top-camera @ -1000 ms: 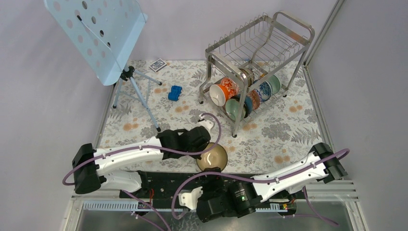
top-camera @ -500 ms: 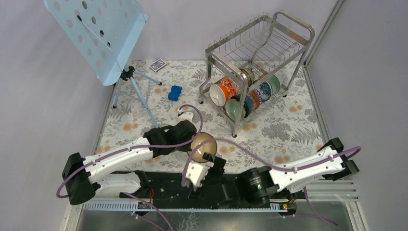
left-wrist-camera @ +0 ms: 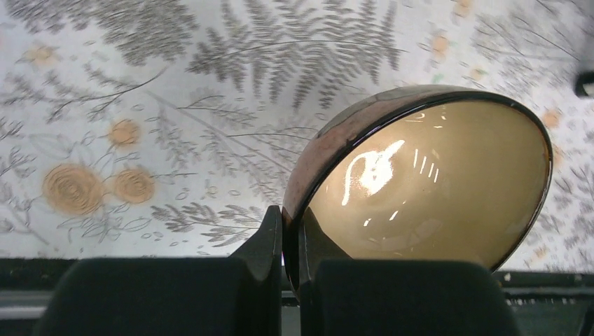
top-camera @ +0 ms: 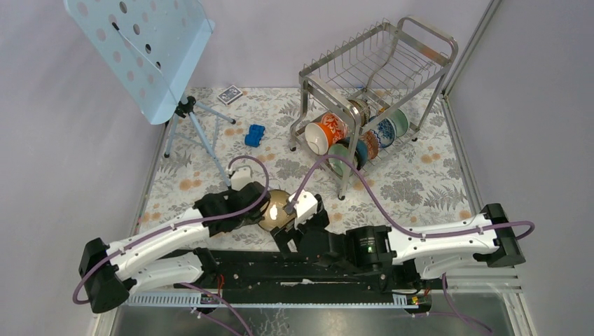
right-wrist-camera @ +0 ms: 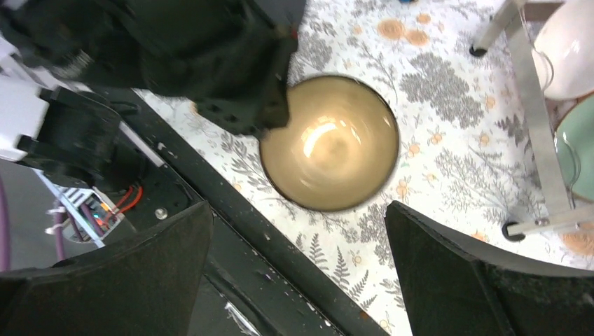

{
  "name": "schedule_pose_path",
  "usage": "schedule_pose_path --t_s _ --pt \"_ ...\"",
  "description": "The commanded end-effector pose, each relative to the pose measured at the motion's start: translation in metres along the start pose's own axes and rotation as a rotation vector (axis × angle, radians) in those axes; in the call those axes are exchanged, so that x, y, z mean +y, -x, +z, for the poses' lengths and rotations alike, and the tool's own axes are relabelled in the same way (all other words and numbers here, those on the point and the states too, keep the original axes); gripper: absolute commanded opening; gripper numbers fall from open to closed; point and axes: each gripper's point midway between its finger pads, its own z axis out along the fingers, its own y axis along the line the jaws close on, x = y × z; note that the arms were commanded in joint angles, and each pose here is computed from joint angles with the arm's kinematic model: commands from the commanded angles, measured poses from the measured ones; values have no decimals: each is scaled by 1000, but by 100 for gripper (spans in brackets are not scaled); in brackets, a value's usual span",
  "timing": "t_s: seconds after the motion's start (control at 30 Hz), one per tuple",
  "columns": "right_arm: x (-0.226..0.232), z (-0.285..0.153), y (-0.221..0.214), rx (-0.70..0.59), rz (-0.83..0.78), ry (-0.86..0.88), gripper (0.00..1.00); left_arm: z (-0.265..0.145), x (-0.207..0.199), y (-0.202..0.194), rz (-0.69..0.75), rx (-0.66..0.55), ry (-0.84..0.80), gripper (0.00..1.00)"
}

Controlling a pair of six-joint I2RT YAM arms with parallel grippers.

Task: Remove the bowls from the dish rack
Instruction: Place the bowl at the center of the board.

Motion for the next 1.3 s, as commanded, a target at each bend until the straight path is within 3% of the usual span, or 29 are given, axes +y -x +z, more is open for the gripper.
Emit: schedule_pose_path --t_s 0.0,0.37,0.73,1.27 --pt "-12 0 -3 -45 130 -54 100 5 18 19 -210 -76 44 0" --pt "-32 -14 -51 4 181 2 99 34 44 84 -384 -130 65 0" --pt "-30 -12 -83 76 144 28 97 78 27 149 -470 -124 23 0" --pt "-45 -24 -86 85 153 6 97 153 10 196 -535 -71 30 0"
